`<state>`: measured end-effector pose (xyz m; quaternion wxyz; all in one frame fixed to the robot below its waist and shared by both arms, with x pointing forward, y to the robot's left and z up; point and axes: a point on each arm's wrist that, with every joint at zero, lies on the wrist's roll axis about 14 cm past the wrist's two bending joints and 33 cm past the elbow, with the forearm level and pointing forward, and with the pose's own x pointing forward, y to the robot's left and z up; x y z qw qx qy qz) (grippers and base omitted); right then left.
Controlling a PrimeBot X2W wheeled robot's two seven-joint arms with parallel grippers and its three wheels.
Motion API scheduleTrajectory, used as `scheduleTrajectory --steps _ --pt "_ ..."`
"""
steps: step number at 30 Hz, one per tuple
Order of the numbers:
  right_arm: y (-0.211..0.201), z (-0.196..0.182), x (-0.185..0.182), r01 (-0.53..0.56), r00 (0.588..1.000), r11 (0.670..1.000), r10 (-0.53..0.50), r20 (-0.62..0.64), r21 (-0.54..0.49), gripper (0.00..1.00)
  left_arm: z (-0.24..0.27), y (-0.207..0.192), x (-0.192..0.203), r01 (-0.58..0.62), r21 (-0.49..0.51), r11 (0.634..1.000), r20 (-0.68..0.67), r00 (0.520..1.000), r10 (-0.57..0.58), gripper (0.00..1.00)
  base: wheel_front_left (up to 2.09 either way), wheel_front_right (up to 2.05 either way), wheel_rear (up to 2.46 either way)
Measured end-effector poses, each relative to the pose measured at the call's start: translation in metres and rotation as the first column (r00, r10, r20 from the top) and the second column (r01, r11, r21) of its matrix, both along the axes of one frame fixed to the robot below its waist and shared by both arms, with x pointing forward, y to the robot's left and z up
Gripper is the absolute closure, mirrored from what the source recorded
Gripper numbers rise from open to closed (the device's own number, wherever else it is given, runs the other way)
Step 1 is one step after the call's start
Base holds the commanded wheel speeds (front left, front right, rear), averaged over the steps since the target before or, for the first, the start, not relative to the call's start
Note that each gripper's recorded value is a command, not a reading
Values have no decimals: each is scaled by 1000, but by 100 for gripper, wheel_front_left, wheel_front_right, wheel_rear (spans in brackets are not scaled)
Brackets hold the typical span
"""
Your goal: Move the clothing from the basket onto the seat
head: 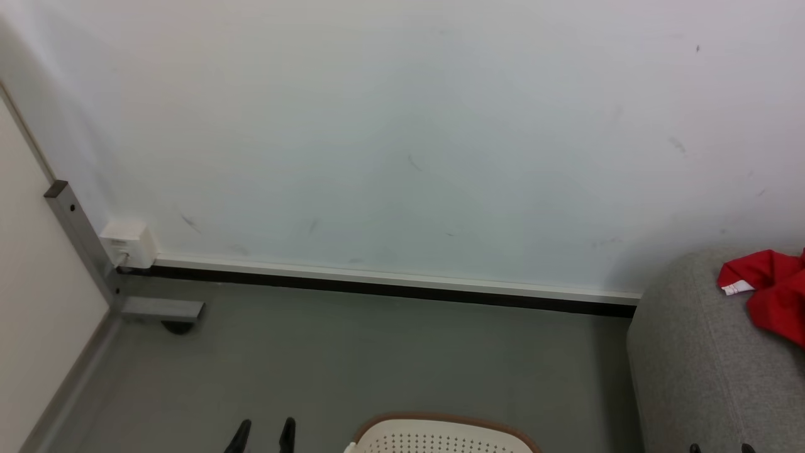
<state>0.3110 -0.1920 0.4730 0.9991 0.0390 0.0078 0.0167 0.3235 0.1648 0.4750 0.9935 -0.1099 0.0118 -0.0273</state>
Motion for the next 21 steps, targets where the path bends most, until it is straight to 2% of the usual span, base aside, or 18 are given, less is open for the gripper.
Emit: scheduleTrajectory --steps 18,19,21 --pt "-8 -7 -8 38 999 999 -38 -22 19 0 -4 -22 12 79 2 997 -4 997 -79 0 0 0 0" --pt "-9 -8 -8 41 999 999 -40 -26 20 100 -3 -24 13 88 11 996 -2 996 -88 100 0 0 0" --pt "-9 -15 -11 42 998 999 -41 -48 23 100 -10 -25 10 91 8 996 -23 996 -91 100 0 0 0"
